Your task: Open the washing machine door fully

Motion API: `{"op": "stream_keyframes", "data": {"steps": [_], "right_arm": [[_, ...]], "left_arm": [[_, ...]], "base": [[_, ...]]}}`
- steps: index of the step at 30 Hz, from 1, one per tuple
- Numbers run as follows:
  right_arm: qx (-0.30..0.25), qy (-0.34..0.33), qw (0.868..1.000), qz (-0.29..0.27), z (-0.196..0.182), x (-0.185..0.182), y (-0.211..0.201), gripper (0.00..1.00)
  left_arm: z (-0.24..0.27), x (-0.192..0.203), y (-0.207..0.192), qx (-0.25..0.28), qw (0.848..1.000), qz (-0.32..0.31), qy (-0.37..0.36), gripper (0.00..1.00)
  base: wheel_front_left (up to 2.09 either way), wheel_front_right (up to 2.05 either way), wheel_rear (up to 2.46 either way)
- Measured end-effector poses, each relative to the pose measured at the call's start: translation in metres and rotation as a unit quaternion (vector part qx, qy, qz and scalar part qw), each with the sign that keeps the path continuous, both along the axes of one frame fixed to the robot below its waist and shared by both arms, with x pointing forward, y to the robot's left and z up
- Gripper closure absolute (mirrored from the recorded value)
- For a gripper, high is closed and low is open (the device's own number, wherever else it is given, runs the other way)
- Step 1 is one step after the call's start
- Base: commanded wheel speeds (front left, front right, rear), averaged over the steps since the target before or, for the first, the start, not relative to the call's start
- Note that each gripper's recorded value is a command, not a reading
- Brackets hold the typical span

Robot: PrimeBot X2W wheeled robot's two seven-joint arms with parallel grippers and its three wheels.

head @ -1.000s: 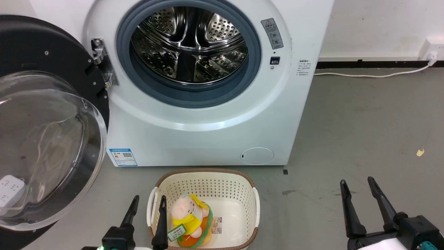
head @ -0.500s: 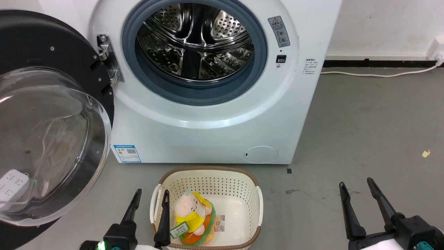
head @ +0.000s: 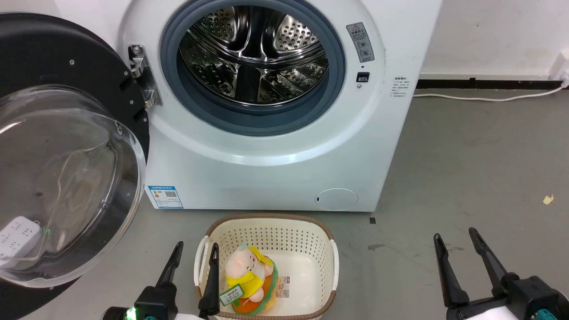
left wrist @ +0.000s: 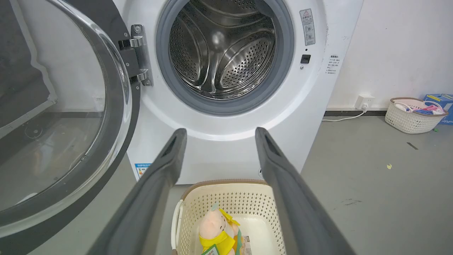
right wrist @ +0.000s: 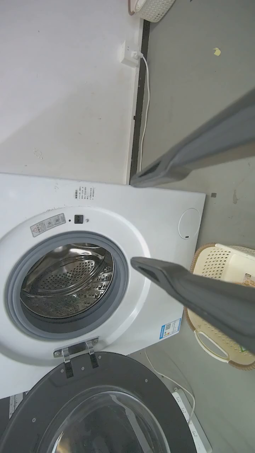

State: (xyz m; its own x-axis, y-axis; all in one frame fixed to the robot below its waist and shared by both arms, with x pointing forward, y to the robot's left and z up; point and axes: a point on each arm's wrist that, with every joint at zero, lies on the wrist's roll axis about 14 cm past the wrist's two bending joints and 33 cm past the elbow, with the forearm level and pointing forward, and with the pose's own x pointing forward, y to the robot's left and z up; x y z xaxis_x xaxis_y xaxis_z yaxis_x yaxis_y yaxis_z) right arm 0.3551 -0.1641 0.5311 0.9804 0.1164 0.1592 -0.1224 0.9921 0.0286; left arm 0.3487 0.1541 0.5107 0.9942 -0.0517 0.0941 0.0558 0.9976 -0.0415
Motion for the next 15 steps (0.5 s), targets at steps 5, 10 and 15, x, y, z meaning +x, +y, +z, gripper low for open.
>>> {"op": "stream_keyframes", "data": {"steps": [5,10,15], "right_arm": [[0.003,0.003,1.0,-0.001,-0.0016,0.0001,-0.0005,0.0],[0.004,0.004,1.0,-0.001,-0.0024,-0.0001,-0.0006,0.0],[0.004,0.005,1.0,0.0,-0.0033,-0.0004,-0.0002,0.0]], "left_arm": [[-0.0012,0.0,0.0003,-0.001,1.0,0.001,0.002,0.0],[-0.0012,-0.0003,0.0001,-0.001,1.0,0.0,0.002,0.0],[-0.001,-0.0008,-0.0001,-0.002,1.0,0.0,0.002,0.0]], "base": [[0.0,0.0,0.0],[0.0,0.0,0.0],[0.0,0.0,0.0]]}}
